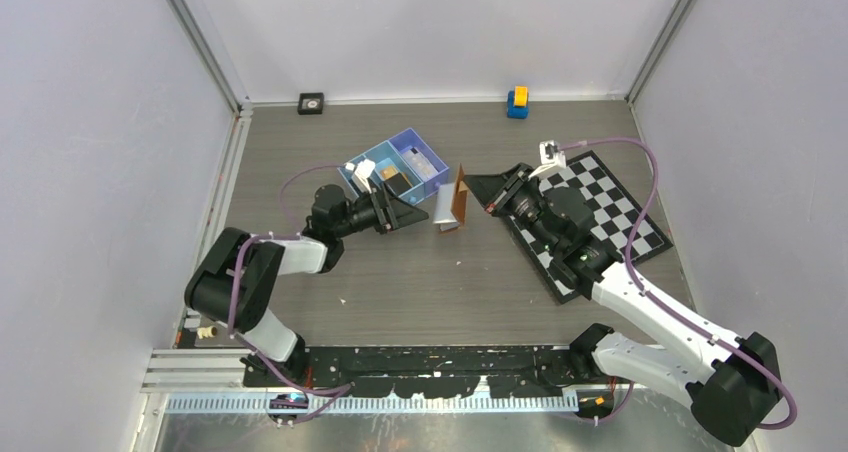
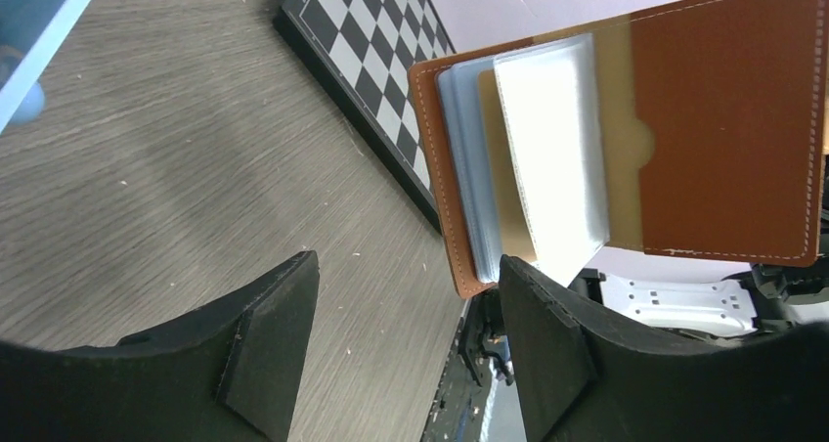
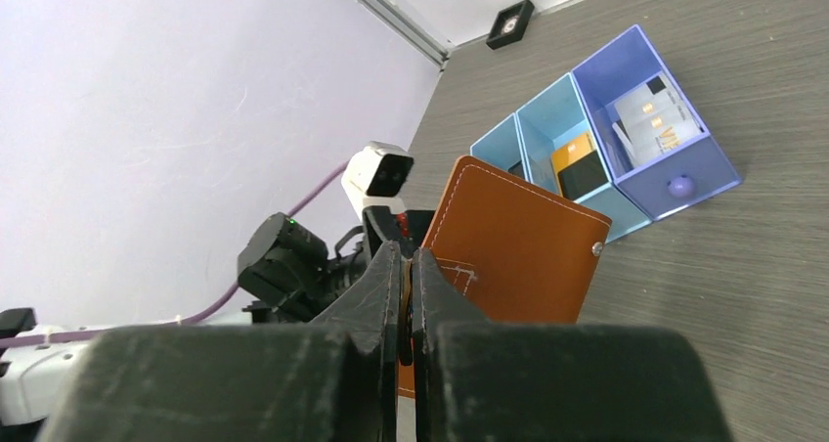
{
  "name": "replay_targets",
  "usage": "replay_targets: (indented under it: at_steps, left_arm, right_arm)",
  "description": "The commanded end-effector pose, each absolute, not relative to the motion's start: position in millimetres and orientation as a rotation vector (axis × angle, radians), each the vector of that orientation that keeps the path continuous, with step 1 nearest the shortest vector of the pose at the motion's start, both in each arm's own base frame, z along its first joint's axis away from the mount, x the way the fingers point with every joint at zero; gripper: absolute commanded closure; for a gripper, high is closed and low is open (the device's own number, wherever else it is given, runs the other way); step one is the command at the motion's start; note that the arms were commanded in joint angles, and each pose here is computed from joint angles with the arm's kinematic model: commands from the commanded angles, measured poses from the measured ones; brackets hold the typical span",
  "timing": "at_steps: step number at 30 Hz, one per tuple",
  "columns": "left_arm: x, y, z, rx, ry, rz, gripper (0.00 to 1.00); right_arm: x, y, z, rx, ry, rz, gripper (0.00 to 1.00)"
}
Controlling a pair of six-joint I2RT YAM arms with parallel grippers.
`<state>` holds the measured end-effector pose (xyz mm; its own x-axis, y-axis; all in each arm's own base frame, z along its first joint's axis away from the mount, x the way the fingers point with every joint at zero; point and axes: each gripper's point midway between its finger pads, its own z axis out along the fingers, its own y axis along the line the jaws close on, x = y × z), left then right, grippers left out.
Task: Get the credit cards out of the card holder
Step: Open the card holder.
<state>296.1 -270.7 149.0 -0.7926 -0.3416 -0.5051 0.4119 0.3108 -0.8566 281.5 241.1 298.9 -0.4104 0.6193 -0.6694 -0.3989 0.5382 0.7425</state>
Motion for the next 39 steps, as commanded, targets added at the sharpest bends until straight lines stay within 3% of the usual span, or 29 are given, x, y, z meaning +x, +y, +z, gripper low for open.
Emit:
replay_targets:
  at_steps: [1,10,26,31,37,39]
  left_arm:
    - [295.7,-278.5,172.3,0.113,1.843,-1.660,0.30]
    - [292.0,-293.7,176.5,0.103,1.775,-1.879,0.33]
    - [275.3,-306.4,200.6,0.225,1.717,-1.918,0.33]
    - [276.9,-298.4,210.7,0.232,1.680,-1.892,0.54]
    - [285.0,-280.2,212.7,0.200,1.655,-1.833,0.69]
    - [285.4,-280.2,211.5,0.203,1.656,-1.830,0.79]
  right_arm:
    - [270.7,245.8,338.2,0.149,1.519,1.245,1.00]
    - [264.4,254.3,343.9,0.128,1.503,1.326,0.99]
    - [269.1,273.1,330.3,0.105,1.542,1.392,1.00]
    - [276.3,270.9,315.8,0.139,1.584,1.345,0.99]
    - [290.5,257.5,287.4,0.185,1.649,1.187,1.00]
    - [293.1,260.3,279.5,0.173,1.671,1.171,0.99]
